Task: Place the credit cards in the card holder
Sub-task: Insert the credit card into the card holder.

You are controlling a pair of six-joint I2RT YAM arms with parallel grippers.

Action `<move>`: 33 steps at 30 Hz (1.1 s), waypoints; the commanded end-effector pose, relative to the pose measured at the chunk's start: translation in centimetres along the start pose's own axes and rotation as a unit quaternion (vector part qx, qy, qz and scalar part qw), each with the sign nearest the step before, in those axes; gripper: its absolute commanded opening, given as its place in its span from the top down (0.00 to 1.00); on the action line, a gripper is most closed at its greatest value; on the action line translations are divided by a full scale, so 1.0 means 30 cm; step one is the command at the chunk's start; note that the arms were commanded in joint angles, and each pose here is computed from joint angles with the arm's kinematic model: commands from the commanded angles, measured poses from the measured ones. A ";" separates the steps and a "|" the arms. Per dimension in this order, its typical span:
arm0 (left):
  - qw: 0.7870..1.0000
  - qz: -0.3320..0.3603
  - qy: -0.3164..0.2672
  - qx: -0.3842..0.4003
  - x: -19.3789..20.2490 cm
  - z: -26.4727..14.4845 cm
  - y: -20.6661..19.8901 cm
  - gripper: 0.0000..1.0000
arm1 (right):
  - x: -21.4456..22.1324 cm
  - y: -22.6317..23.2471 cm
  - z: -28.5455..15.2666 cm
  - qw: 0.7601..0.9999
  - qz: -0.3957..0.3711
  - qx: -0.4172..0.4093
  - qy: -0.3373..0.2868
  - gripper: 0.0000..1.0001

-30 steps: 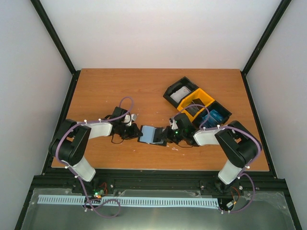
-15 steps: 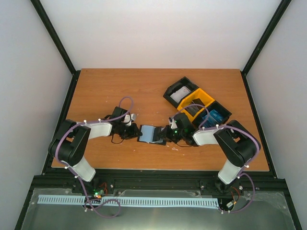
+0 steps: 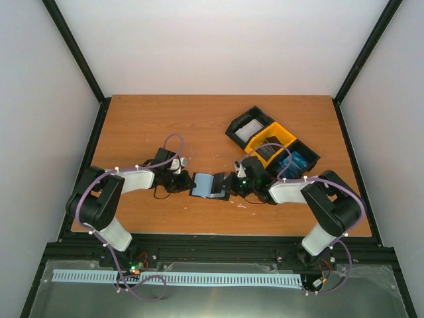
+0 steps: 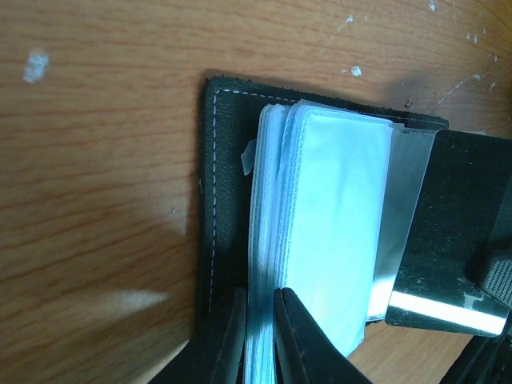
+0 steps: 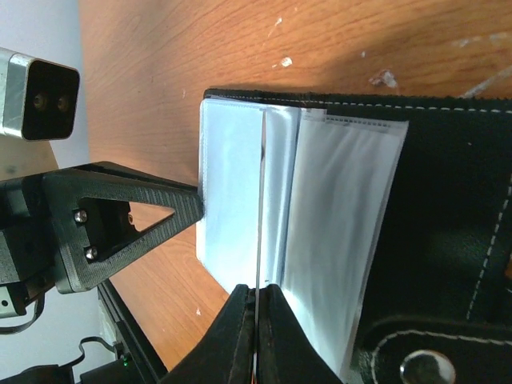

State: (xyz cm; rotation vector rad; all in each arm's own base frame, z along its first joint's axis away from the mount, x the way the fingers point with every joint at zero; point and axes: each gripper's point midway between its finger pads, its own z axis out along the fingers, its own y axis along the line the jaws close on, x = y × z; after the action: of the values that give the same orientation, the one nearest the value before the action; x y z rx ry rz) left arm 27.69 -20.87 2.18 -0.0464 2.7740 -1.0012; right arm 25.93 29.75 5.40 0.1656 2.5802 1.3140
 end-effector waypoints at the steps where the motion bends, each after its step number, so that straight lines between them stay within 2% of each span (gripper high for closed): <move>1: 1.000 -0.010 -0.009 -0.025 0.004 -0.008 0.035 0.88 | 0.011 0.005 0.022 1.000 0.002 -0.012 0.002 0.97; 19: 1.000 -0.010 -0.006 -0.016 0.012 -0.006 0.029 0.88 | 0.014 0.027 0.072 0.999 0.005 -0.047 0.019 0.97; 33: 1.000 -0.011 -0.005 -0.015 0.017 -0.005 0.030 0.88 | 0.030 0.030 0.118 0.997 0.040 -0.063 0.036 0.97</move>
State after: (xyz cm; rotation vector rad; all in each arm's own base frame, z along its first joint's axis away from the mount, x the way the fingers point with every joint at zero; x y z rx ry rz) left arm 27.64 -20.72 2.20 -0.0544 2.7621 -0.9972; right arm 25.97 31.96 3.88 0.2158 2.5742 1.4789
